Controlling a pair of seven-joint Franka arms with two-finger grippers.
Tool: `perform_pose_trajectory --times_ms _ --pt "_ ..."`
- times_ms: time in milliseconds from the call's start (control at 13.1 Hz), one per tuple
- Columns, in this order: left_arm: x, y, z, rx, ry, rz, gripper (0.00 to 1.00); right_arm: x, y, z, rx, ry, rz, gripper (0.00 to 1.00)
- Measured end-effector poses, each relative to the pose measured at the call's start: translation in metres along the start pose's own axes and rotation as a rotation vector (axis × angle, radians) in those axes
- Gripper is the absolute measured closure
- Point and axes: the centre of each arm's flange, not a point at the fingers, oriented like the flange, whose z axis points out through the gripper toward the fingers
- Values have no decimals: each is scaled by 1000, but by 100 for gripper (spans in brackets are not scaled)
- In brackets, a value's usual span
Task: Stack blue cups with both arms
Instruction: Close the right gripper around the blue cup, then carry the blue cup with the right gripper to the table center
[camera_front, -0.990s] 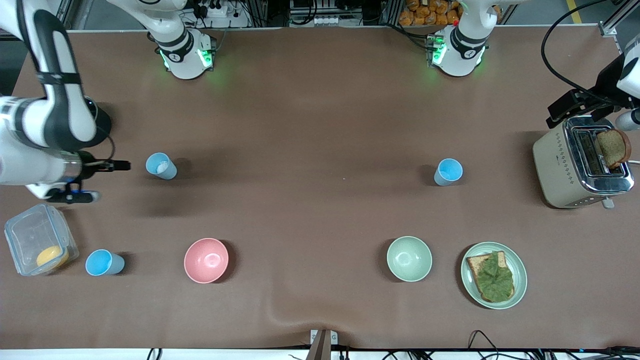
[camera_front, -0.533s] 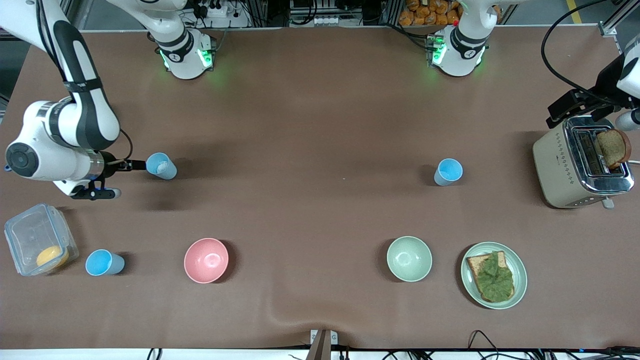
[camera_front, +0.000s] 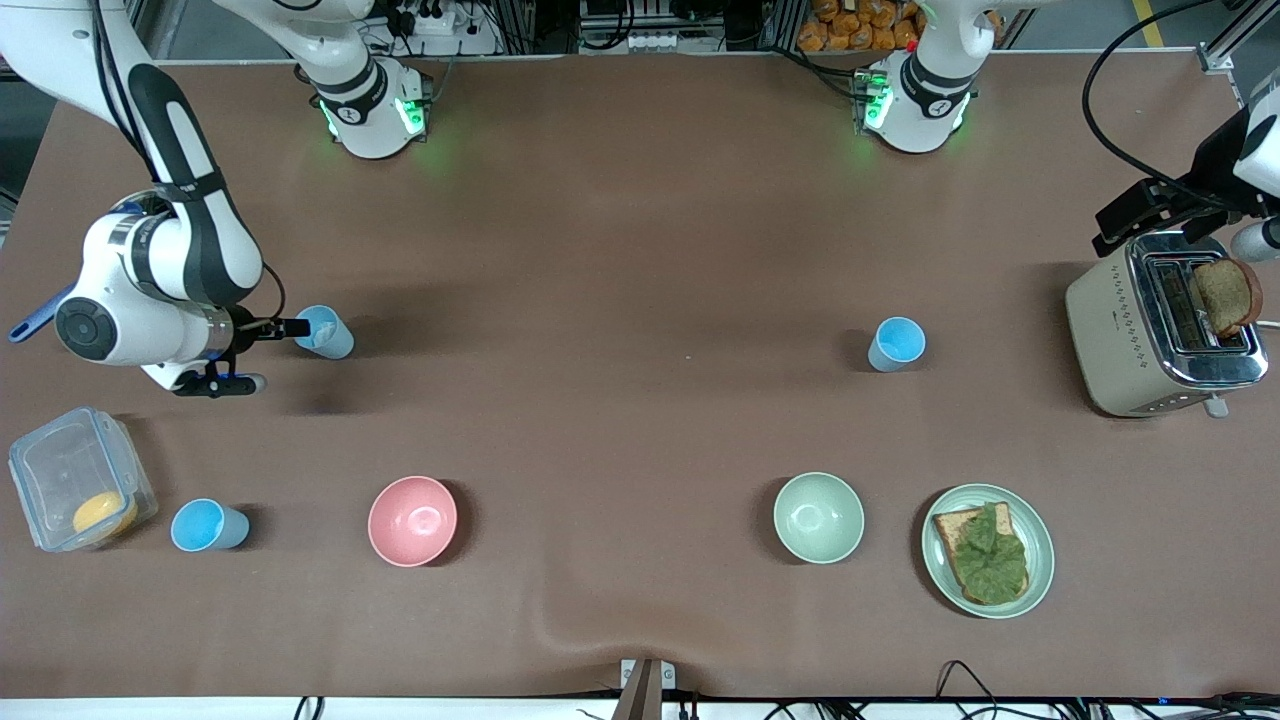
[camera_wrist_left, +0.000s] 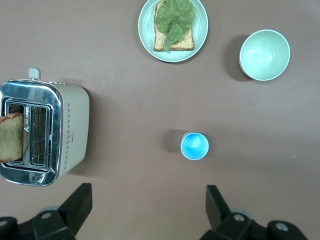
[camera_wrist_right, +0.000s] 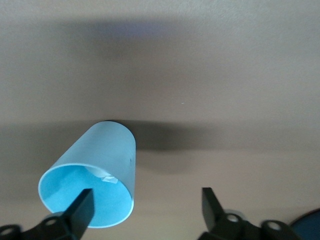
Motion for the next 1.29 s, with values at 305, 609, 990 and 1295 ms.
perform_pose_trajectory --times_ms 305,609,990,1295 --pt "0 0 0 0 0 0 0 2 -5 22 81 -50 39 43" --pt "0 0 0 0 0 0 0 2 -7 25 108 -104 47 91" --pt "0 0 0 0 0 0 0 11 -13 -26 130 -169 34 96" --pt "0 0 0 0 0 0 0 24 -130 -84 171 -183 112 96"
